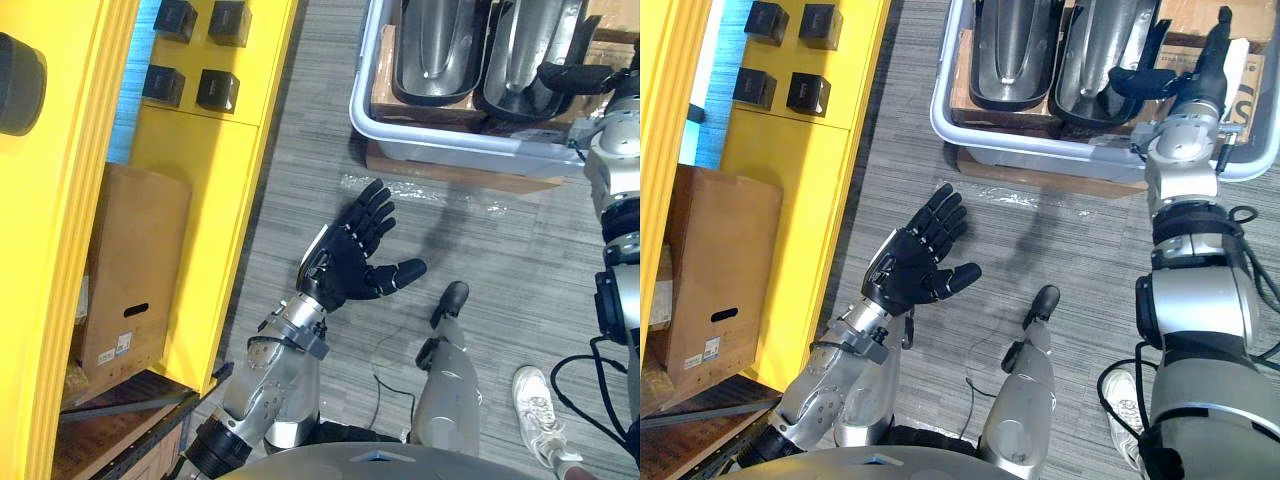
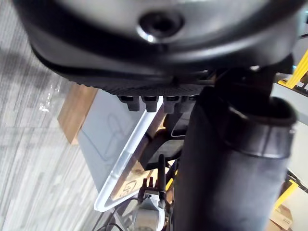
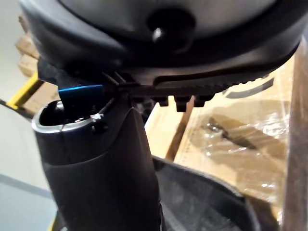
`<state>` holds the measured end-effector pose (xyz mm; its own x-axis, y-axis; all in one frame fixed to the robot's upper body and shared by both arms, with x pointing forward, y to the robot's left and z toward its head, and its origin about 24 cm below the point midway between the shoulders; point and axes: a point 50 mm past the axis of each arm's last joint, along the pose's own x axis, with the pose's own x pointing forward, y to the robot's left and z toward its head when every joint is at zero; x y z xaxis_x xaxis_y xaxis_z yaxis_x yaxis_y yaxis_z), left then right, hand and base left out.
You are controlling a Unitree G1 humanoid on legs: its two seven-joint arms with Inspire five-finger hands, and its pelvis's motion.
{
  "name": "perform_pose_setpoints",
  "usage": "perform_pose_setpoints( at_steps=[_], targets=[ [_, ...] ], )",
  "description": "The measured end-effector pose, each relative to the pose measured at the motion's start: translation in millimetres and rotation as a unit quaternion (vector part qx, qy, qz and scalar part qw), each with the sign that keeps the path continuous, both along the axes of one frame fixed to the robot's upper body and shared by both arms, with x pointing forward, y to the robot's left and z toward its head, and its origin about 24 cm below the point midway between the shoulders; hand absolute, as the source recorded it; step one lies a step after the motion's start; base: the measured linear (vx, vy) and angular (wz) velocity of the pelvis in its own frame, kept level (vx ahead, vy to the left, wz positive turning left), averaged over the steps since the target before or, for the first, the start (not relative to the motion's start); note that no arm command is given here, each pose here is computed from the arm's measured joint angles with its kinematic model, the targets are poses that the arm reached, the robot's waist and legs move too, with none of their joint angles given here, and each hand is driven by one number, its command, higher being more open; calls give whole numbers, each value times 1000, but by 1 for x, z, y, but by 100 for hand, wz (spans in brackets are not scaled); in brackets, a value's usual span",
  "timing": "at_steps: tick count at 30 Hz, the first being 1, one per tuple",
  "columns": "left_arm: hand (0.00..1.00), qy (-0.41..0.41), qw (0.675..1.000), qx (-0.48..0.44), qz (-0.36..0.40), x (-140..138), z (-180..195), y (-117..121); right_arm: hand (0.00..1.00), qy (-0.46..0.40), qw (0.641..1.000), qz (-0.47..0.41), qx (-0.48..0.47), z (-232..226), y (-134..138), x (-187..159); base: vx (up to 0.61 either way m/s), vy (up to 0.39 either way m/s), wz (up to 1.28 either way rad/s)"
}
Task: Walk over and take three plastic housings, then place them on the shelf
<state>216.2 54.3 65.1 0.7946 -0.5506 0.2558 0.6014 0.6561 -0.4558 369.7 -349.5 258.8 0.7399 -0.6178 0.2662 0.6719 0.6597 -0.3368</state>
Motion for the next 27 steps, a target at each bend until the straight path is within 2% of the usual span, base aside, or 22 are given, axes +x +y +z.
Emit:
perform_pose_setpoints(
  at_steps=[7, 13, 19, 27],
  targets=[
    [100, 17, 1000, 1, 0, -2, -5, -6, 0, 31, 996, -73, 51, 6, -26, -13, -19, -7, 7],
    [100, 45, 999, 18, 7, -4, -18, -5, 0, 99, 982, -109, 120, -18, -39, -21, 0, 0, 0],
    [100, 85, 995, 26, 36, -13, -31, -1, 0, 117, 974, -105, 162, -28, -37, -21, -1, -15, -11],
    [100, 81, 990, 58, 95, -7, -31, 14, 0, 99, 959, -101, 246, -39, -37, -22, 7, -9, -9]
  ],
)
